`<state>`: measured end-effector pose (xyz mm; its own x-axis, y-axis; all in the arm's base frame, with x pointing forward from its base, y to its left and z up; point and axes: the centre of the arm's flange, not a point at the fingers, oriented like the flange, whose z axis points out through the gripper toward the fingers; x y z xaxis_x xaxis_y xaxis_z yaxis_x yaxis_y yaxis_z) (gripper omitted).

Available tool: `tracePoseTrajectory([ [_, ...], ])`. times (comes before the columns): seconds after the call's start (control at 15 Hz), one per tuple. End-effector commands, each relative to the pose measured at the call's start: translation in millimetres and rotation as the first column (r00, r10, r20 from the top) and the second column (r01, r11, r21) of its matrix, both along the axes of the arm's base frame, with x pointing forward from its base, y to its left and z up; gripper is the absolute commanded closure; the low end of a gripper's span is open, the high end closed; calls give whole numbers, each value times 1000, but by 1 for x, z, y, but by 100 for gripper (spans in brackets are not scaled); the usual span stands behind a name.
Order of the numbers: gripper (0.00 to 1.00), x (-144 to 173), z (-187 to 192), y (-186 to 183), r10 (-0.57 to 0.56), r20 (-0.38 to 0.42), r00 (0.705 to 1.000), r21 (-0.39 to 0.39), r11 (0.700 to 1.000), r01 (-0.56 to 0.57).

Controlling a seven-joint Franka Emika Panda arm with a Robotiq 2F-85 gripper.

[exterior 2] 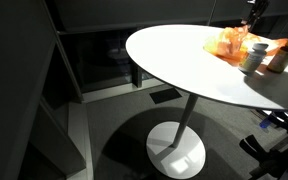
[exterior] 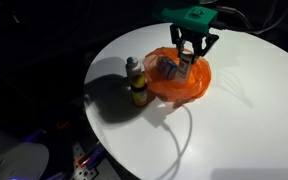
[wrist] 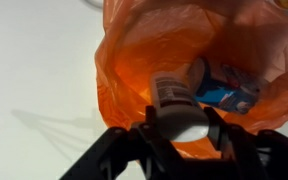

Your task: Move the lotion bottle from the plastic to the table

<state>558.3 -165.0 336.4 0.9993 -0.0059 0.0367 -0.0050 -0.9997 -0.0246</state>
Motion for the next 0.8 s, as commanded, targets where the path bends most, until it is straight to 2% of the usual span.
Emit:
tracePoseTrajectory([
  [0.0,74,-3,17,3,14,23,1000,-10,1000,-14],
  [0.4,74,-36,66,10,-34,46,998,-37,999,35],
  [0.73,74,-61,107,-10,-124,106,987,-93,987,134],
])
